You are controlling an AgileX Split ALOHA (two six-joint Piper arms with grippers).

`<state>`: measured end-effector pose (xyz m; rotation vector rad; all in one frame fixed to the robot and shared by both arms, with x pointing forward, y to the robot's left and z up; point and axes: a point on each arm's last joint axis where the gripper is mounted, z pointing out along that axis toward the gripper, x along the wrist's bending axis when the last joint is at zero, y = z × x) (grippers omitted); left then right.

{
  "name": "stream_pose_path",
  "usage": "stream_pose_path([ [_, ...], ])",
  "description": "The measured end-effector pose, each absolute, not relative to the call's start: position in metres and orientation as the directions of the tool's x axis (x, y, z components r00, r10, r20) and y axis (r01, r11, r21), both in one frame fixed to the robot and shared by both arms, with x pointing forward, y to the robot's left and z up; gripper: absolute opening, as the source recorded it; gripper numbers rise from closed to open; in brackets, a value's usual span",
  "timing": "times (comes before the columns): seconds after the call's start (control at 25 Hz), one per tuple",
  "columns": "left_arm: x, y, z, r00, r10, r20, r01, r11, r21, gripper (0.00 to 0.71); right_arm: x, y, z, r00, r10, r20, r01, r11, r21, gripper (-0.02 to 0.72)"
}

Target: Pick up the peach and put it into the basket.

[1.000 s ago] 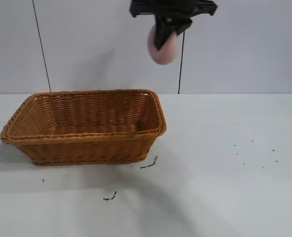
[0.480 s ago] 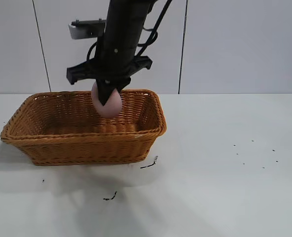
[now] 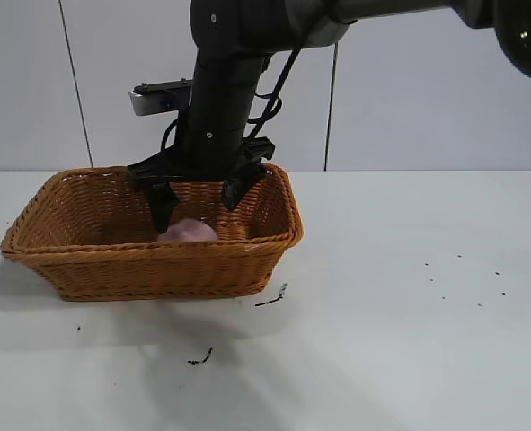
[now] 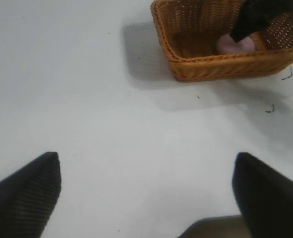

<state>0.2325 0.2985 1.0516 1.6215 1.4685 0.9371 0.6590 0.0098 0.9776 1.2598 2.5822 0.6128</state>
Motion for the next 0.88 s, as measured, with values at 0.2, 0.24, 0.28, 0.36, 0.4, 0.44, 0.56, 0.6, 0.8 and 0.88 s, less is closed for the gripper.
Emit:
stream_pose_path([
  [0.2,0.232,0.298,1.052,0.076,0.996,0.037,0.453,-0.067,0.889,0.692,0.672,-0.018,1.007,-0.565,0.825,0.003,0.716,0.489,0.498,0.689],
  [0.24,0.232,0.298,1.052,0.076,0.996,0.037,0.453,-0.067,0.889,0.692,0.677,-0.028,1.01,-0.546,0.838,0.003,0.725,0.471,0.503,0.689],
  [0.28,0.232,0.298,1.052,0.076,0.996,0.037,0.453,-0.067,0.889,0.692,0.684,-0.04,1.012,-0.523,0.852,0.003,0.736,0.45,0.506,0.689],
  [0.36,0.232,0.298,1.052,0.076,0.996,0.037,0.453,-0.067,0.889,0.692,0.697,-0.065,1.014,-0.476,0.88,0.003,0.76,0.41,0.504,0.689],
  [0.4,0.232,0.298,1.052,0.076,0.996,0.037,0.453,-0.067,0.889,0.692,0.704,-0.081,1.014,-0.446,0.895,0.002,0.776,0.386,0.499,0.689],
  [0.44,0.232,0.298,1.052,0.076,0.996,0.037,0.453,-0.067,0.889,0.692,0.71,-0.097,1.014,-0.416,0.91,0.002,0.792,0.361,0.493,0.689],
  [0.56,0.232,0.298,1.052,0.076,0.996,0.037,0.453,-0.067,0.889,0.692,0.726,-0.146,1.012,-0.322,0.947,0.002,0.836,0.284,0.469,0.689],
  [0.6,0.232,0.298,1.052,0.076,0.996,0.037,0.453,-0.067,0.889,0.692,0.73,-0.163,1.012,-0.29,0.957,0.0,0.851,0.258,0.458,0.689],
  [0.8,0.232,0.298,1.052,0.076,0.996,0.037,0.453,-0.067,0.889,0.692,0.738,-0.237,1.009,-0.152,0.988,-0.012,0.914,0.145,0.379,0.689],
  [0.88,0.232,0.298,1.052,0.076,0.996,0.037,0.453,-0.067,0.889,0.692,0.737,-0.257,1.008,-0.11,0.994,-0.005,0.931,0.105,0.349,0.689],
])
